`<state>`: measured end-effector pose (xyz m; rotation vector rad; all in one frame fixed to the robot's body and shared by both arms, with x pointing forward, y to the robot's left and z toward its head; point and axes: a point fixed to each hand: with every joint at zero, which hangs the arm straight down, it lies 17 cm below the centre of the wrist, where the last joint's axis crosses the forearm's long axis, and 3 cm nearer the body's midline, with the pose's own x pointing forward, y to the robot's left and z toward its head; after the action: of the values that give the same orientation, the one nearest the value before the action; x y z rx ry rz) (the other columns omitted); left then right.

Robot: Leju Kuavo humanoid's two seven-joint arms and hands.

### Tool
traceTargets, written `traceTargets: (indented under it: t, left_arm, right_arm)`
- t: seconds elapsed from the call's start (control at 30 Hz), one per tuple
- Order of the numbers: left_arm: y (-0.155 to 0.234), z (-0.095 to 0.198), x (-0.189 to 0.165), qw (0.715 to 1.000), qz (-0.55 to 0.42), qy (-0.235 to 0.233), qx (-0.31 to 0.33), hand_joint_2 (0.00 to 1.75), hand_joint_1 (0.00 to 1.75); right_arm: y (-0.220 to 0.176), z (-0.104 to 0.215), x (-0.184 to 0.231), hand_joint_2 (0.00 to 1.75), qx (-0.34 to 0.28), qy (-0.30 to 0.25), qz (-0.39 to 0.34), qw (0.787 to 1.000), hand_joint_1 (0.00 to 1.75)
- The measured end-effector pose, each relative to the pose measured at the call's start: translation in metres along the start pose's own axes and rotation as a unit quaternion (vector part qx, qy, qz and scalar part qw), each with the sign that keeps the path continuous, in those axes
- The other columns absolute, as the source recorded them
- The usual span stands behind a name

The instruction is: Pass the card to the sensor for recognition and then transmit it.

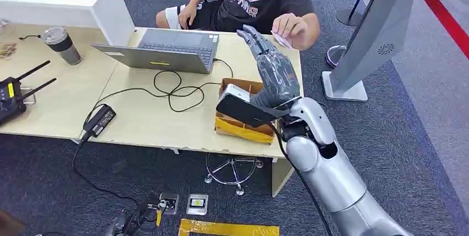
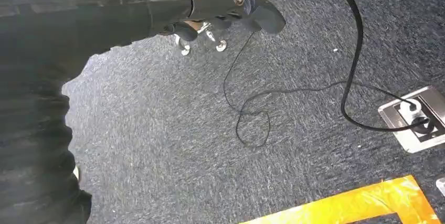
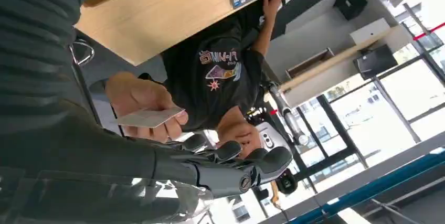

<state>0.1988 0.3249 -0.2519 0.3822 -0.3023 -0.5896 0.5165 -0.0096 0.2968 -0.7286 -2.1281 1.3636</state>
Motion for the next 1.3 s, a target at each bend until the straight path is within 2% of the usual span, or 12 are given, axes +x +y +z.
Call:
traceTargets:
  t: [0.4, 1.27, 1.3]
  left_arm:
    - [0.000, 0.000, 0.000, 1.000, -0.001, 0.000, 0.001, 1.75, 0.00]
    - [0.000, 0.000, 0.003, 1.000, -0.007, -0.003, -0.001, 1.75, 0.00]
    - [0.000, 0.000, 0.003, 1.000, -0.007, -0.003, -0.001, 1.75, 0.00]
  right_arm:
    - [0.025, -0.003, -0.029, 1.75, 0.018, 0.031, 0.061, 0.997, 0.00]
    - [0.055, 0.007, -0.062, 1.75, 0.061, 0.067, 0.086, 0.992, 0.00]
    - [0.055, 0.007, -0.063, 1.75, 0.062, 0.067, 0.086, 0.992, 0.05]
